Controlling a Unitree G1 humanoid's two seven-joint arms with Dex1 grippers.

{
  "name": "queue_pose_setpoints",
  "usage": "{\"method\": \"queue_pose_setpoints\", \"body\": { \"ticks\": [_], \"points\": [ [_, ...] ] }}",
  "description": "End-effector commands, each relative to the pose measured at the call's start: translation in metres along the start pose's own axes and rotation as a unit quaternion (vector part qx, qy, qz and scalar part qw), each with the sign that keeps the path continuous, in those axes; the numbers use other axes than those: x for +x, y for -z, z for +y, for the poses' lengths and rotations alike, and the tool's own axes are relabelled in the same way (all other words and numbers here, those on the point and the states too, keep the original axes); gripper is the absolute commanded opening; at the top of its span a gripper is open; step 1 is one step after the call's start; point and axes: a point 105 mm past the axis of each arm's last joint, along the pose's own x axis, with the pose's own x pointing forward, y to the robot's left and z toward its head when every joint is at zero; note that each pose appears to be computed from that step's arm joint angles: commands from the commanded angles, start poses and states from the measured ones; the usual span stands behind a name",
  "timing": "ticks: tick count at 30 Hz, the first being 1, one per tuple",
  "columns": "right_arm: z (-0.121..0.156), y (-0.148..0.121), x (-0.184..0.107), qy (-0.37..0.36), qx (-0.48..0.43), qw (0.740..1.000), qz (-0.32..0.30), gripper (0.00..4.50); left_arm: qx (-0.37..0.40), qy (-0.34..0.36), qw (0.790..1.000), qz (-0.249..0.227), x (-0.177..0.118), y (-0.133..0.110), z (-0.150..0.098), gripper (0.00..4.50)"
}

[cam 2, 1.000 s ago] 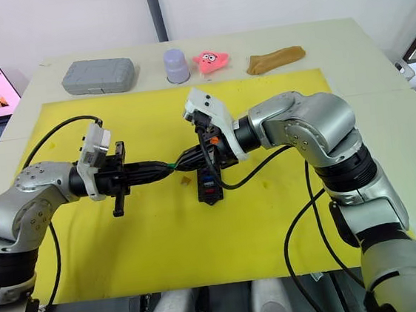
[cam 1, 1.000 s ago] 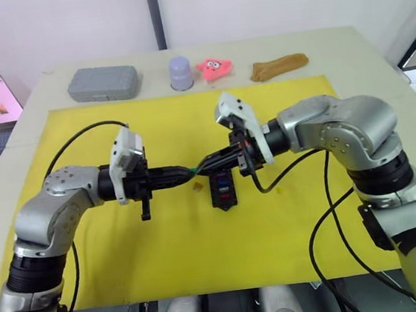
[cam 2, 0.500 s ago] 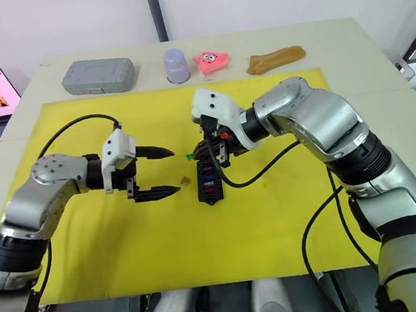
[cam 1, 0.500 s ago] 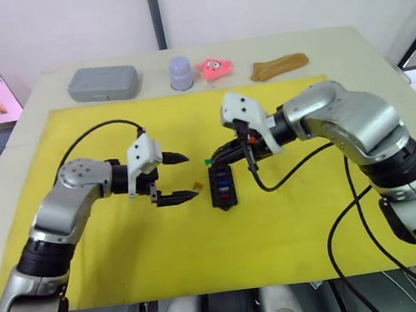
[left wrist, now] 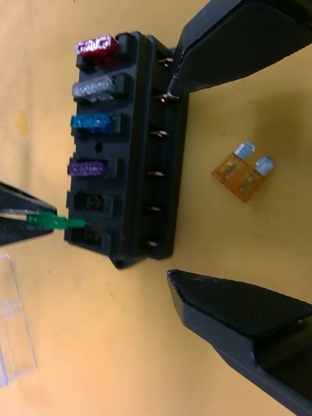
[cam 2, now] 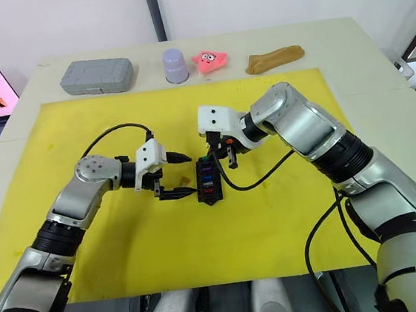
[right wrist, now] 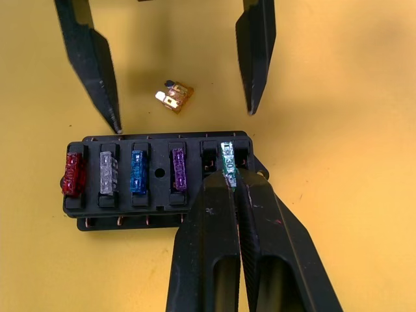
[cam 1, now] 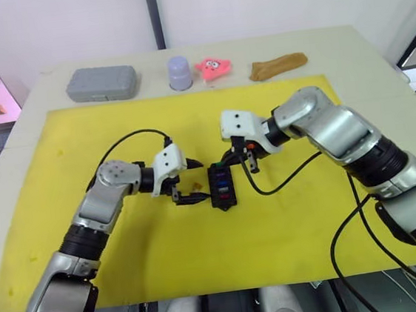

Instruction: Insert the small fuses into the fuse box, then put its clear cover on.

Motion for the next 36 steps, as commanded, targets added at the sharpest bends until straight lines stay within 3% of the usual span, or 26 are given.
{"method": "queue_pose_setpoints", "body": {
  "ticks": [1,36],
  "points": [
    [-0.001,-0.012,-0.006,0.004,-0.015,1.0,-0.02,0.0,0.026,-0.002,1.0,-0.008,-0.002,-0.011,0.002,4.45],
    [-0.001,-0.014,-0.008,0.018,-0.006,0.999,-0.029,0.0,0.03,0.007,0.999,-0.01,-0.002,-0.016,-0.003,4.45]
  ]
}}
